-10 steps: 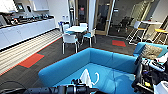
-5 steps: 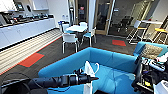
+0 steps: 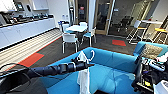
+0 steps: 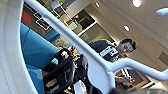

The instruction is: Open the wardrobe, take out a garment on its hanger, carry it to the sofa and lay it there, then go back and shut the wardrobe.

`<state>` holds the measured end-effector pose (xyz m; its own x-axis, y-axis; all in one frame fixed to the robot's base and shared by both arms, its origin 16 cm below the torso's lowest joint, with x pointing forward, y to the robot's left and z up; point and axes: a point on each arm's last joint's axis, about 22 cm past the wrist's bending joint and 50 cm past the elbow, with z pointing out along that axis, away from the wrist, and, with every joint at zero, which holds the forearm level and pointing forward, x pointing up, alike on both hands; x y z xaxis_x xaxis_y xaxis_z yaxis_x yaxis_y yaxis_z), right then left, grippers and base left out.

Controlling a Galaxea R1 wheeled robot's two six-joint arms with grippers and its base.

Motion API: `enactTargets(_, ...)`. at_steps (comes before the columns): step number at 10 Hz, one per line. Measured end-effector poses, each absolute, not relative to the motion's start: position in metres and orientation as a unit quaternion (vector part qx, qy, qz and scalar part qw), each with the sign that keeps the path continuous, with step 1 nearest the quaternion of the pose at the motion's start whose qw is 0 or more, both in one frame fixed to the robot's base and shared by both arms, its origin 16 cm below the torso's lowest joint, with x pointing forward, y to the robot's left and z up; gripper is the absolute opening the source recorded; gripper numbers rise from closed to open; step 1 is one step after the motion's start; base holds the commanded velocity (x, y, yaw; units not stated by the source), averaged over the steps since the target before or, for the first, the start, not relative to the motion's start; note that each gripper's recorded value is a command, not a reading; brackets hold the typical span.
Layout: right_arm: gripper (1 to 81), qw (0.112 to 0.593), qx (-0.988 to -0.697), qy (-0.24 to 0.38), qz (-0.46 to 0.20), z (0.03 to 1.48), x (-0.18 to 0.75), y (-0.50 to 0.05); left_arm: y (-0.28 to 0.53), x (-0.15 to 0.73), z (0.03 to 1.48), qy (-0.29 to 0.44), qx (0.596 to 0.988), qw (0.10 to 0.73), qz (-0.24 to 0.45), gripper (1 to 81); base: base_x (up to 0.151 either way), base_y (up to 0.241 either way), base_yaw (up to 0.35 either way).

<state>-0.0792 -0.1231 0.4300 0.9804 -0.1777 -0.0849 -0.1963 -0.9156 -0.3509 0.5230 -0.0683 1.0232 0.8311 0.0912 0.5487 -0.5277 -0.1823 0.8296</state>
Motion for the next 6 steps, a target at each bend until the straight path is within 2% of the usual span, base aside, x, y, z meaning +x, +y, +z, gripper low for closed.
enactTargets(3, 81.1, 0.182, -0.978, 0.094, 0.026, 0.429, -0.076, -0.123, -0.069, 0.541, 1.033, -0.144, 0.728, 0.618, 0.258, 1.0, 0.000, 0.000, 0.000)
enactTargets(6, 81.1, 0.182, -0.978, 0.094, 0.025, 0.429, -0.074, -0.123, -0.113, 0.523, 1.065, -0.172, 0.705, 0.643, 0.244, 1.0, 0.000, 0.000, 0.000)
